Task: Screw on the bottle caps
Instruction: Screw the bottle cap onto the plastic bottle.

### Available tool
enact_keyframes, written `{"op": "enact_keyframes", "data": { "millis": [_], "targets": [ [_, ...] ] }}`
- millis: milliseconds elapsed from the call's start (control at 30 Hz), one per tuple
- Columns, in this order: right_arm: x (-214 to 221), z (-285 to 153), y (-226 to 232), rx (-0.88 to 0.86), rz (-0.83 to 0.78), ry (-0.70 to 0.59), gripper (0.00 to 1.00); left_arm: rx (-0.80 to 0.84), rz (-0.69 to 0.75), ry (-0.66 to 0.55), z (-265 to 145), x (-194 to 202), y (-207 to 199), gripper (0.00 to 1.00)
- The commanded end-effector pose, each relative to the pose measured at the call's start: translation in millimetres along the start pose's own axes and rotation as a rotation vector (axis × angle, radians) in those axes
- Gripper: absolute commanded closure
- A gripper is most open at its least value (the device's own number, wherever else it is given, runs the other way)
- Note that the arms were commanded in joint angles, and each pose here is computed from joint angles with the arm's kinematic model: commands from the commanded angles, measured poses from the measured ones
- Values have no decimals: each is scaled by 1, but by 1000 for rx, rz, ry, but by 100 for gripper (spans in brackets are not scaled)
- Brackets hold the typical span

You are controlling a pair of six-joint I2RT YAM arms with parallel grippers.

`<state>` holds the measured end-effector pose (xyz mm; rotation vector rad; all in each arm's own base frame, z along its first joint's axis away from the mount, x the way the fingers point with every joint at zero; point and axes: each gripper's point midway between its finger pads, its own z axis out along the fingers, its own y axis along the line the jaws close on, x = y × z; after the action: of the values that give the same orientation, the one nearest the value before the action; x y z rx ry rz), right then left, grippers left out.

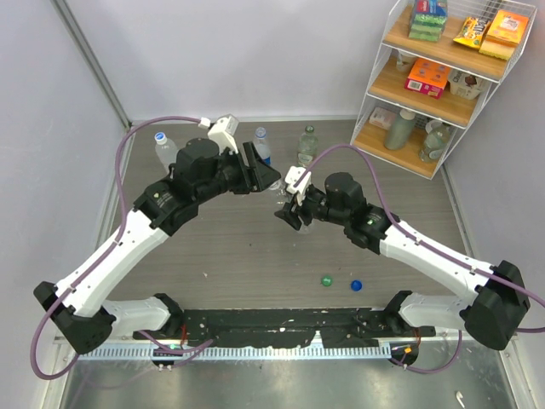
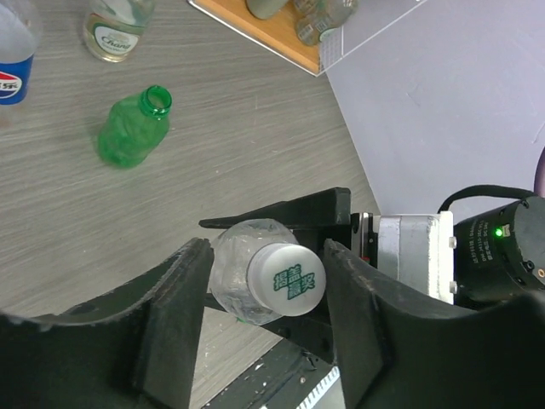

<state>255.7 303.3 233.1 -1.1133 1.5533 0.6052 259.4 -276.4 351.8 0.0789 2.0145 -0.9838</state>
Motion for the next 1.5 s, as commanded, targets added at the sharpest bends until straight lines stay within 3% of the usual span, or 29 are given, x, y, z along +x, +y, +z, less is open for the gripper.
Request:
{"op": "enact_keyframes", "data": {
  "millis": [0,200,267,500,633,767,933,1167,1333,1467],
  "targets": [
    [-21,2,-7,24,-21,-48,99,66,1,-55,-4,-20,-21,44],
    [-19,4,-11,45,-8,-37,99,61,4,-30,0,-14,-19,56],
    [-20,5,-13,52,2,-35,99,62,11,-23,-1,-12,-18,65],
    [-28,5,-11,40,13,-52,99,75,49,33,3,1,-15,64],
    [-27,2,-7,19,14,-41,99,180,158,146,6,23,-25,64],
    [-27,-3,1,-25,5,-38,99,284,225,223,-2,39,-35,71],
    [-34,-12,30,-181,-46,-91,99,480,309,304,-20,57,-50,75],
    [-46,-34,63,-357,-126,-167,99,681,477,366,-46,89,-50,73],
    [-44,-41,76,-440,-161,-166,99,739,621,331,-50,96,-42,73],
    [-48,-45,77,-450,-177,-175,99,739,646,325,-46,88,-38,61]
  ]
}}
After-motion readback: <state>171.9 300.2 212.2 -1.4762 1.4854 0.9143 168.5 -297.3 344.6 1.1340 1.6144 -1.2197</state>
